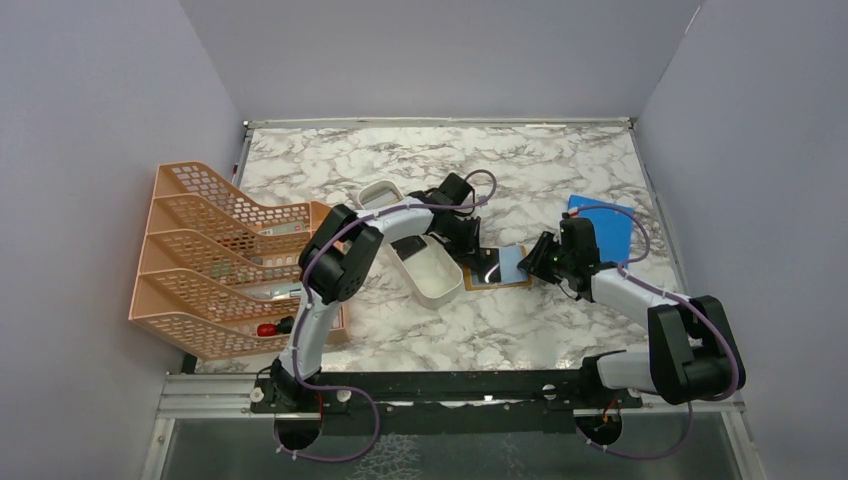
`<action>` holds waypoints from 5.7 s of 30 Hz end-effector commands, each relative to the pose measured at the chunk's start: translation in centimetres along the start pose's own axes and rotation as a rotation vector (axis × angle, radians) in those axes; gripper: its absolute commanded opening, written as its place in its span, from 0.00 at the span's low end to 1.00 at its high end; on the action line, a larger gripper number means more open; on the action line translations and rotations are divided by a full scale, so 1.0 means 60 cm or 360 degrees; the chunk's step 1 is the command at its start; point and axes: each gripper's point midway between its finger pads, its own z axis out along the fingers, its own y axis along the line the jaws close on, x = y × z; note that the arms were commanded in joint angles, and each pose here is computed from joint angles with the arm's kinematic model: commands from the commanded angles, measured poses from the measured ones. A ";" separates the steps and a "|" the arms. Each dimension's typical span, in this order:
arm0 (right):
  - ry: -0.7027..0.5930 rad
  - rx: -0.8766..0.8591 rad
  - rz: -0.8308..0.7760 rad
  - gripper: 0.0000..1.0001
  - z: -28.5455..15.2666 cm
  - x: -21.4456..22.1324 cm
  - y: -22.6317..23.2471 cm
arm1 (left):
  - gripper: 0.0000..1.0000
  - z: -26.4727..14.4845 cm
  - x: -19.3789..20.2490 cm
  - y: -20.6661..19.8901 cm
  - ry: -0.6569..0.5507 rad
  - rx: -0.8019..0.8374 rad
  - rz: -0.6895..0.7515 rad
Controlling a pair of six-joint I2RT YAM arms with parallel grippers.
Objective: Put the credit cards into the card holder
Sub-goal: Insert the credit card into the card holder.
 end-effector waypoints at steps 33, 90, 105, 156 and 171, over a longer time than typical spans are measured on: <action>0.0130 0.0011 0.0033 0.36 0.002 0.045 -0.017 | 0.00 0.009 0.012 0.006 -0.0186 -0.0085 -0.0136; 0.0118 -0.0051 0.0008 0.39 -0.003 0.037 -0.002 | 0.21 0.000 0.003 -0.020 -0.0153 0.0045 -0.0212; 0.0113 -0.0032 -0.0001 0.39 -0.002 0.038 -0.008 | 0.05 -0.002 -0.002 -0.037 -0.0253 0.0145 -0.0254; 0.0066 -0.0082 -0.0048 0.39 -0.018 0.027 0.005 | 0.00 0.013 0.018 -0.027 -0.0125 0.0002 -0.0330; 0.0058 -0.0096 -0.0060 0.39 -0.020 0.022 0.009 | 0.00 0.022 0.023 -0.018 -0.0035 -0.0043 -0.0273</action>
